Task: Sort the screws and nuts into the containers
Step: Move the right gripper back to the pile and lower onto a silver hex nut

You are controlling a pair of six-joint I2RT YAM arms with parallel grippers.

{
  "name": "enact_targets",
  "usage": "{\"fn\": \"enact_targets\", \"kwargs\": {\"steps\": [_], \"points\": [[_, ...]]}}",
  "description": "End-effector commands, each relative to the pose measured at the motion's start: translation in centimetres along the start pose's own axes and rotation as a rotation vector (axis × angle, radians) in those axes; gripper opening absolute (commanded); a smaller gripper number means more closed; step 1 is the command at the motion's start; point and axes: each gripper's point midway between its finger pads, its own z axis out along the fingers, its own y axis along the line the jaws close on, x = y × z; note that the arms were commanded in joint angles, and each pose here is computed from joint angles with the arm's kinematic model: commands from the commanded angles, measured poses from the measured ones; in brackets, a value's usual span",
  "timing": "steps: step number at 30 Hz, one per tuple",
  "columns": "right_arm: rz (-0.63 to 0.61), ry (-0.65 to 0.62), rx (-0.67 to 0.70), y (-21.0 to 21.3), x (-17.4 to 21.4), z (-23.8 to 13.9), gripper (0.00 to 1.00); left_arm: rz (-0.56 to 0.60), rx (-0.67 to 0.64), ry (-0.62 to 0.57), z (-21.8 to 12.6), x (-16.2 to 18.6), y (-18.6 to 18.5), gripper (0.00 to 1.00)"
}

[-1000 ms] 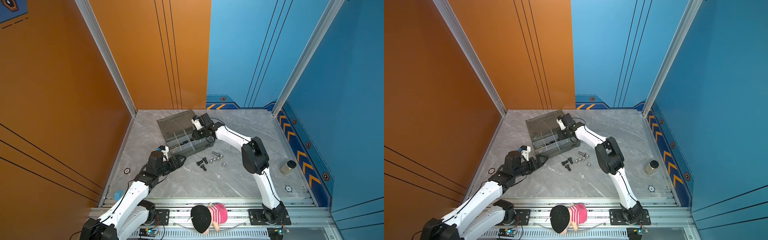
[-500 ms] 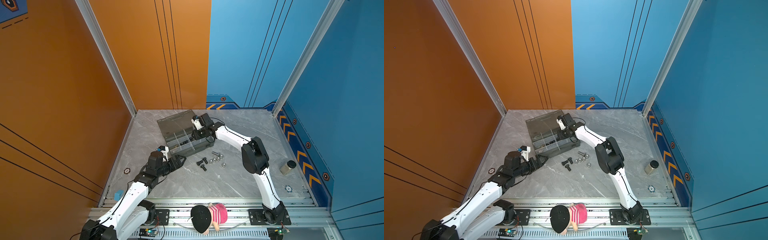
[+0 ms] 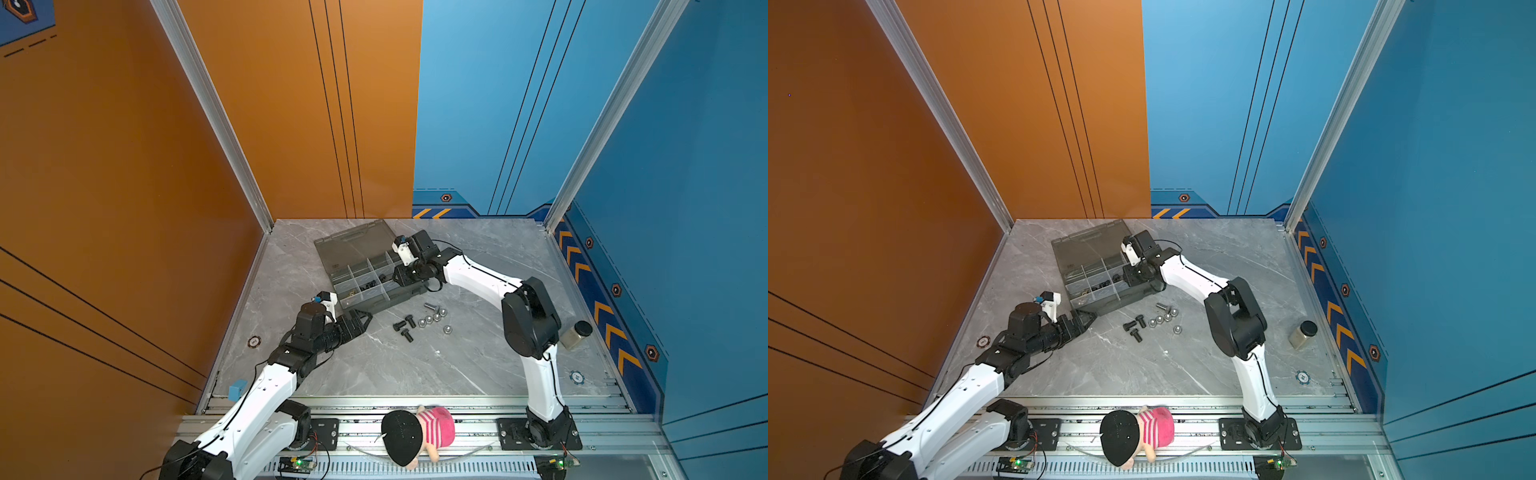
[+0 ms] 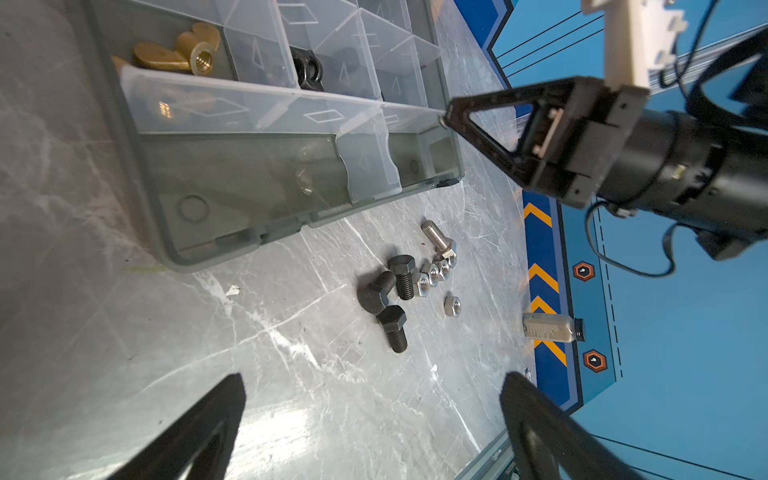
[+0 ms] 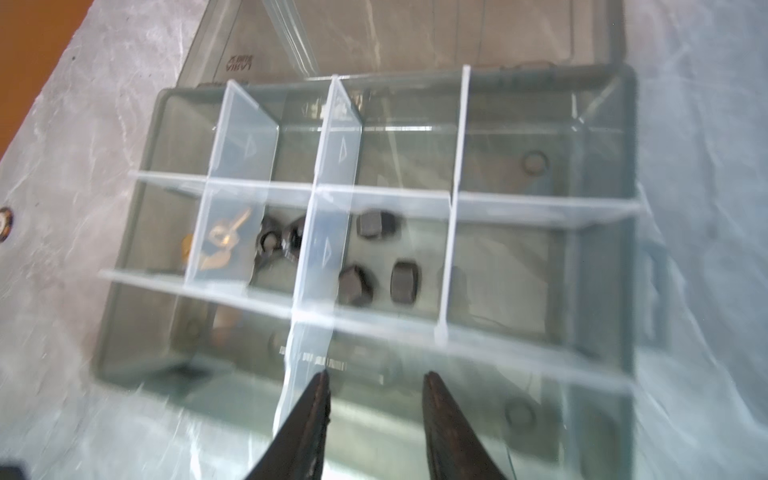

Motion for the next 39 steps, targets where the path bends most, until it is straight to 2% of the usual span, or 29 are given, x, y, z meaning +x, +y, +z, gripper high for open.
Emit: {"fn": "enact_targets", "kwargs": {"steps": [1,8,15,27,39], "points": [[-0.011,-0.023,0.042,-0.5,0.5,-3.2,0.4,-0.017,0.003,0.013,-0.1,0.3,0.1,0.98],[0.027,0.062,0.086,-1.5,6.5,-5.6,0.44,-0.013,-0.002,0.022,0.2,0.3,0.1,0.98],[0.071,0.143,0.065,-1.3,12.0,-5.5,0.44,-0.014,-0.019,0.033,0.6,0.3,0.6,0.98],[0.161,0.204,-0.026,0.0,15.1,-4.3,0.44,-0.011,-0.015,0.043,0.9,0.1,0.2,0.98],[0.194,0.234,-0.056,0.3,16.0,-3.6,0.44,-0.01,-0.02,0.051,1.1,0.4,0.3,0.98]]}}
